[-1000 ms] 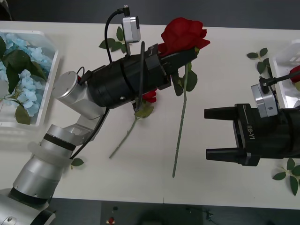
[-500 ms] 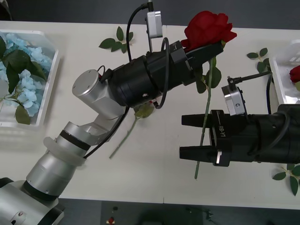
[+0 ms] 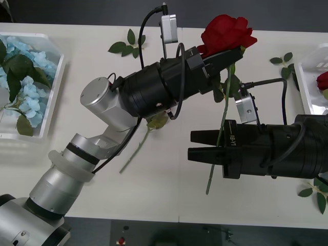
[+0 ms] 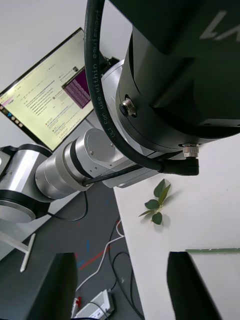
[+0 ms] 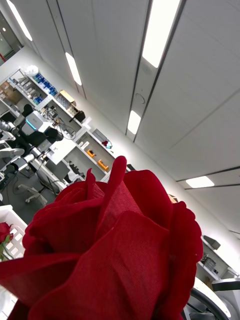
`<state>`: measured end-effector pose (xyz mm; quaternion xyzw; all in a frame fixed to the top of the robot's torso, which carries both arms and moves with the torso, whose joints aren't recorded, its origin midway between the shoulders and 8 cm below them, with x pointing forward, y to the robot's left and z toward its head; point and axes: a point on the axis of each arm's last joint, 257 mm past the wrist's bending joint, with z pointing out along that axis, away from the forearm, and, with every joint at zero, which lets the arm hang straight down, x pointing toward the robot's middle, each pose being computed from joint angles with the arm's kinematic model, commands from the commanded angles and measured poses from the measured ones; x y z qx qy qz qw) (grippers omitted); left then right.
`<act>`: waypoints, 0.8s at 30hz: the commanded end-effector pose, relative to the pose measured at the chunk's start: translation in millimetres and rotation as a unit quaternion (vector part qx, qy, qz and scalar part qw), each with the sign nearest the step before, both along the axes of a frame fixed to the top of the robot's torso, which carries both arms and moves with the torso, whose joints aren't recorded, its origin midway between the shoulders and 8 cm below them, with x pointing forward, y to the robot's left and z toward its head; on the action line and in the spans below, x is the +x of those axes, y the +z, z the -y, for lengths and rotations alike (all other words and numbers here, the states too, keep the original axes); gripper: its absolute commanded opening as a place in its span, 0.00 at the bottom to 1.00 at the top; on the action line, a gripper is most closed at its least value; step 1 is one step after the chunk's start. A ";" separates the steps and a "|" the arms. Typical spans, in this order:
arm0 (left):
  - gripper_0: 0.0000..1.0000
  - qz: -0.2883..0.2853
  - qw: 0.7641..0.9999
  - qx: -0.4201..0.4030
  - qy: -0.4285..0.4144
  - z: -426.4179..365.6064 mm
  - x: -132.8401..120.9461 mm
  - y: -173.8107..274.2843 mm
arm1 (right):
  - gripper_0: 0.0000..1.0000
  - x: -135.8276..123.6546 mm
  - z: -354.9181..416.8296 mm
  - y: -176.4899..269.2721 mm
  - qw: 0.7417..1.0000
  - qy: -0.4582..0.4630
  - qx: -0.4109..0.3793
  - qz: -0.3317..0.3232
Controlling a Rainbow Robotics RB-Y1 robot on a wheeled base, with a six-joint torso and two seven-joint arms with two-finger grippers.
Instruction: Put the red flowers into the right box and the blue flowers into the left box
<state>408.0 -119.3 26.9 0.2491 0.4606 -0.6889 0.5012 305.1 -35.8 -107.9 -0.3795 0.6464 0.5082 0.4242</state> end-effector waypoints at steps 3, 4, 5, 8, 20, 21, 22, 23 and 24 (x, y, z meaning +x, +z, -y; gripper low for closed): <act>0.00 0.028 1.000 -0.003 0.005 0.3 -1.3 18.7 | 0.00 0.5 -7.2 17.4 1.000 0.004 0.020 0.002; 0.00 0.028 1.000 -0.003 0.005 0.2 -0.9 18.7 | 0.00 0.5 -7.4 18.1 1.000 0.005 0.021 0.002; 0.00 0.031 0.999 0.001 0.008 0.3 -0.2 16.6 | 0.00 0.9 -7.3 18.2 1.000 0.004 0.021 0.002; 0.31 0.033 0.999 0.013 0.019 -1.6 5.4 10.9 | 0.00 1.6 -6.9 19.0 1.000 0.003 0.023 0.000; 0.94 0.030 0.997 0.061 0.042 -37.0 26.1 -15.1 | 0.00 1.7 -7.1 21.0 1.000 0.003 0.026 -0.002; 0.93 0.025 0.997 0.066 0.043 -44.3 27.8 -20.2 | 0.00 1.2 -7.4 21.4 1.000 0.004 0.027 -0.002; 0.93 0.020 0.996 0.070 0.044 -53.0 29.3 -25.2 | 0.00 1.3 -7.6 21.8 1.000 0.004 0.027 -0.001; 0.93 0.016 0.996 0.073 0.040 -57.2 28.2 -29.1 | 0.00 1.7 -7.6 21.9 1.000 0.003 0.027 -0.001; 0.93 0.012 0.996 0.080 0.036 -66.6 27.3 -35.7 | 0.00 3.0 -6.8 21.5 1.000 0.001 0.026 -0.002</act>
